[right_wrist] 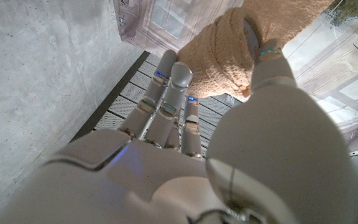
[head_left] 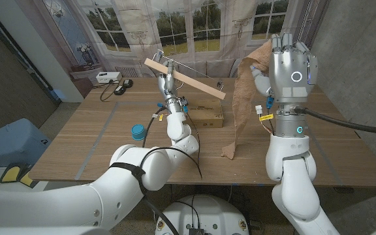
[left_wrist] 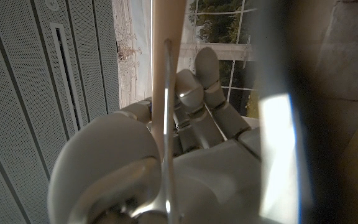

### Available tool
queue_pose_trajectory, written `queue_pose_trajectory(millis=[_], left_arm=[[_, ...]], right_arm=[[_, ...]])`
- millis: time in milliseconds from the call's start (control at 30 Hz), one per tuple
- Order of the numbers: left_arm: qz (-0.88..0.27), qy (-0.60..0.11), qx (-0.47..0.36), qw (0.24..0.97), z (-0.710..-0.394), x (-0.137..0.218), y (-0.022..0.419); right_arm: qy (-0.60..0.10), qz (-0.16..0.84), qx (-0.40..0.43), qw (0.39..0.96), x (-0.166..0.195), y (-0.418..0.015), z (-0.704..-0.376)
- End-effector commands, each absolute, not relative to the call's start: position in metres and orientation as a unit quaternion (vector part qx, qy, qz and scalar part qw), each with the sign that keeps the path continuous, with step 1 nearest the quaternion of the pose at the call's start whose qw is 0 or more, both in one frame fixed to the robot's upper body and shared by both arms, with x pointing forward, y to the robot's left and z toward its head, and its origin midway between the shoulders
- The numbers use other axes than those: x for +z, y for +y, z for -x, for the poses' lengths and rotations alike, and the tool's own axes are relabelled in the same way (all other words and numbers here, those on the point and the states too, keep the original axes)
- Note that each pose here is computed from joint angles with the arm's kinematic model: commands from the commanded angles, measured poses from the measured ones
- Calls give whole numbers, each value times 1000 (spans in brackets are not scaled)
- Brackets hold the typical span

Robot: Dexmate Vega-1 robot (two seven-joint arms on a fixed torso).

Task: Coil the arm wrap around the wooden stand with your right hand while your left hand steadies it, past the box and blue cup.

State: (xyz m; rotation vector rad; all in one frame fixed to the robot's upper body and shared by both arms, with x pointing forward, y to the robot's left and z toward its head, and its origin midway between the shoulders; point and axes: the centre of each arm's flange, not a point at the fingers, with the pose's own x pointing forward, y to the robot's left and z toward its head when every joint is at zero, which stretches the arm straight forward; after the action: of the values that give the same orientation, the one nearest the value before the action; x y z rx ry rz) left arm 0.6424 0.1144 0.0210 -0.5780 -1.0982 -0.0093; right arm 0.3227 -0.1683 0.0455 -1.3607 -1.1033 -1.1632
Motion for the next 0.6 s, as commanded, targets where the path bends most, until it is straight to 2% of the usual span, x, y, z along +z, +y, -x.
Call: queue_pose_trajectory(millis=[33,600], left_arm=[[262,-489,-24,832,-652,33,96],[228,-449,-30,864,-661,34,71]], right_arm=[[-474,567,-481,471,83,-158,-323],[-491,568,-480,454,129,-147,-330]])
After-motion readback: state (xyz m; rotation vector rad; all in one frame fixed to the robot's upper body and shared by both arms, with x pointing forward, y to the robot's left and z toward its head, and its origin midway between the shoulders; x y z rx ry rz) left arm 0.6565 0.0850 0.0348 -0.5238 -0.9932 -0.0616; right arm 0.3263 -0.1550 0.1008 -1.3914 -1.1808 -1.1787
